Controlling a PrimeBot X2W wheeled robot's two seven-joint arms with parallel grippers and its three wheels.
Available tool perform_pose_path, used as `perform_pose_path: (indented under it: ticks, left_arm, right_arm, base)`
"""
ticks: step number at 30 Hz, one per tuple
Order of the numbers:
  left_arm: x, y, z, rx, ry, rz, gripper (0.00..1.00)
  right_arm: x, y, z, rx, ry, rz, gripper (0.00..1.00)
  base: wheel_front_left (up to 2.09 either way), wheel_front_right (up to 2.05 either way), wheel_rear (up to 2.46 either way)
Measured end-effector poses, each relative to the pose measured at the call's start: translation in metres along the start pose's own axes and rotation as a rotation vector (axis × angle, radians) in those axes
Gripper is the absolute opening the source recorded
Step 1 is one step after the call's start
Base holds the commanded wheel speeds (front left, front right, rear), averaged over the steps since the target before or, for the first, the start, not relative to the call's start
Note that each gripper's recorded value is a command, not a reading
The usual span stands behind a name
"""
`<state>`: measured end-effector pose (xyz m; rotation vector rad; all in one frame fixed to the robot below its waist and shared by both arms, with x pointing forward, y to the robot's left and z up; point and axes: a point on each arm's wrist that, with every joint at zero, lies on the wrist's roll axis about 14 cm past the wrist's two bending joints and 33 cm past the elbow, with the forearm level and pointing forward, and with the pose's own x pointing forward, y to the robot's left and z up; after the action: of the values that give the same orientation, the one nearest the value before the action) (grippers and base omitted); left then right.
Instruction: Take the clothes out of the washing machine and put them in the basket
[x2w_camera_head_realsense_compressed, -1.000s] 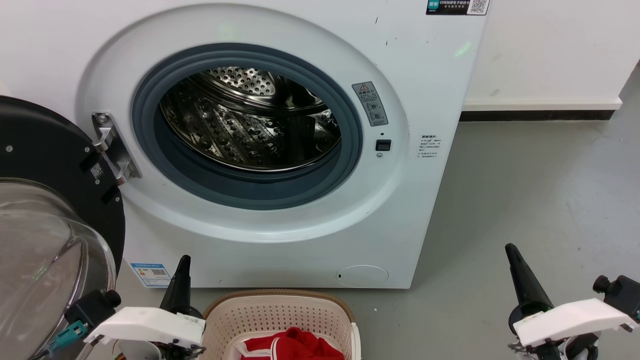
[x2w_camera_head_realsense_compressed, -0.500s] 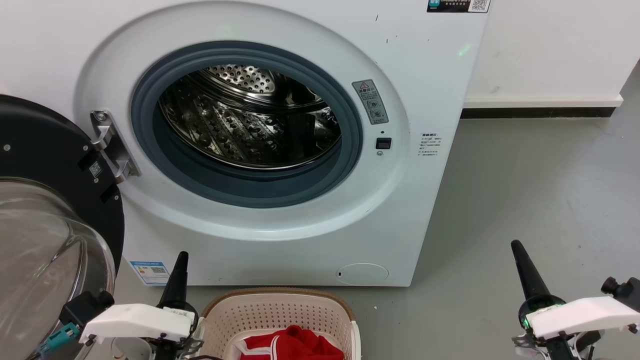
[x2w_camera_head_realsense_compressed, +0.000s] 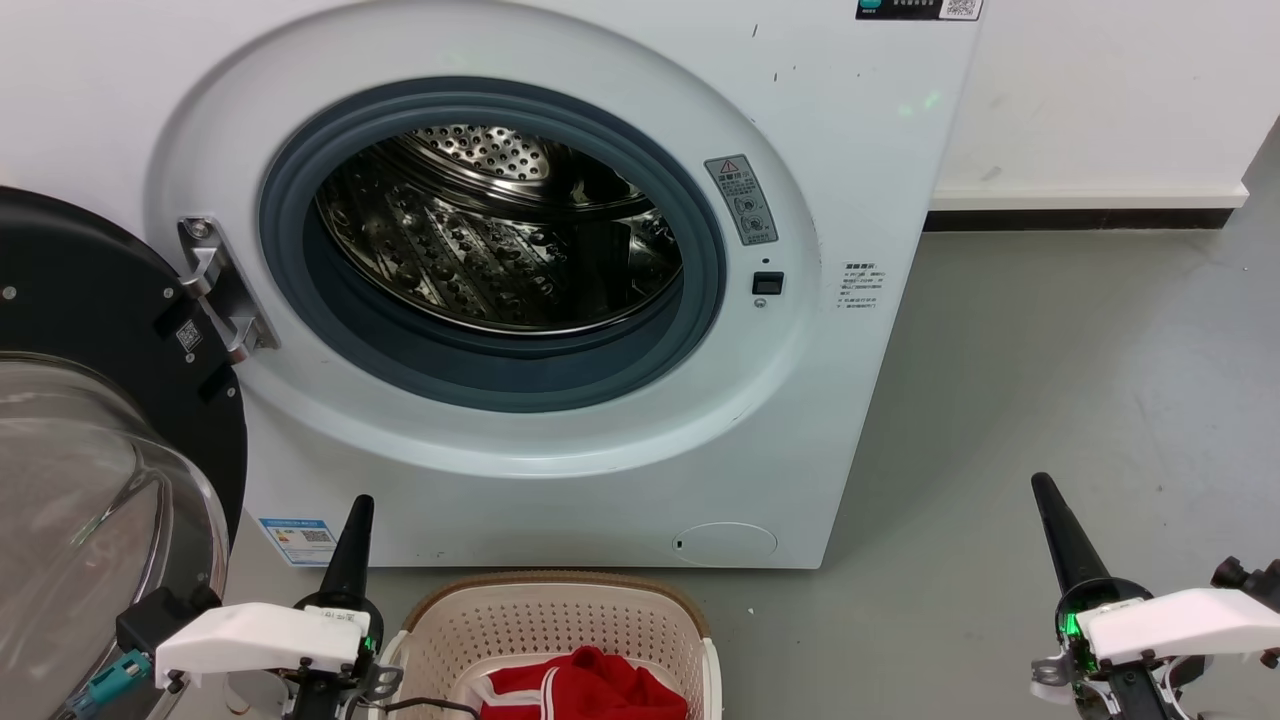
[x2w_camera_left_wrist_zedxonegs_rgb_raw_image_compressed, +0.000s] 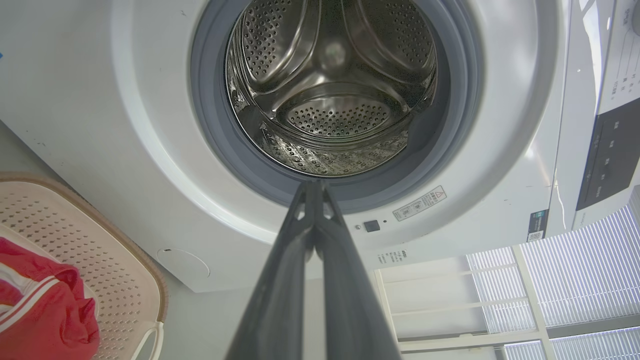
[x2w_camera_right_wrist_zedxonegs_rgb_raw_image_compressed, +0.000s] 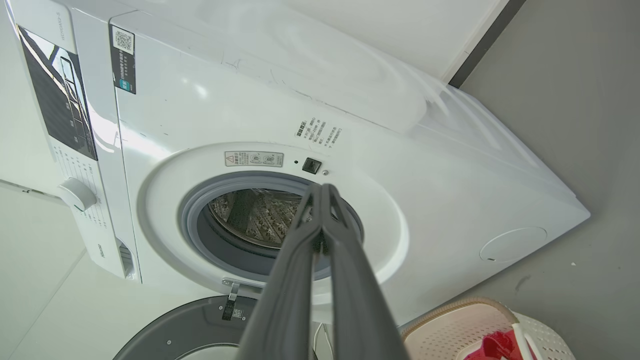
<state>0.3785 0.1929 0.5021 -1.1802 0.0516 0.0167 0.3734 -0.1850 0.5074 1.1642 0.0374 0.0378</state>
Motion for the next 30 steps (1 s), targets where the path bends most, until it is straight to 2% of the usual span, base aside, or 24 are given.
perform_pose_path:
  ticks: [30]
  left_arm:
    - [0.0056,0.0013,0.0047,-0.267,-0.012,-0.017,0.00]
  right_arm:
    - [0.0088,-0.0063,0.0091,0.273,-0.031,-0.010,0.00]
  base:
    - [0.00,0.00,0.00]
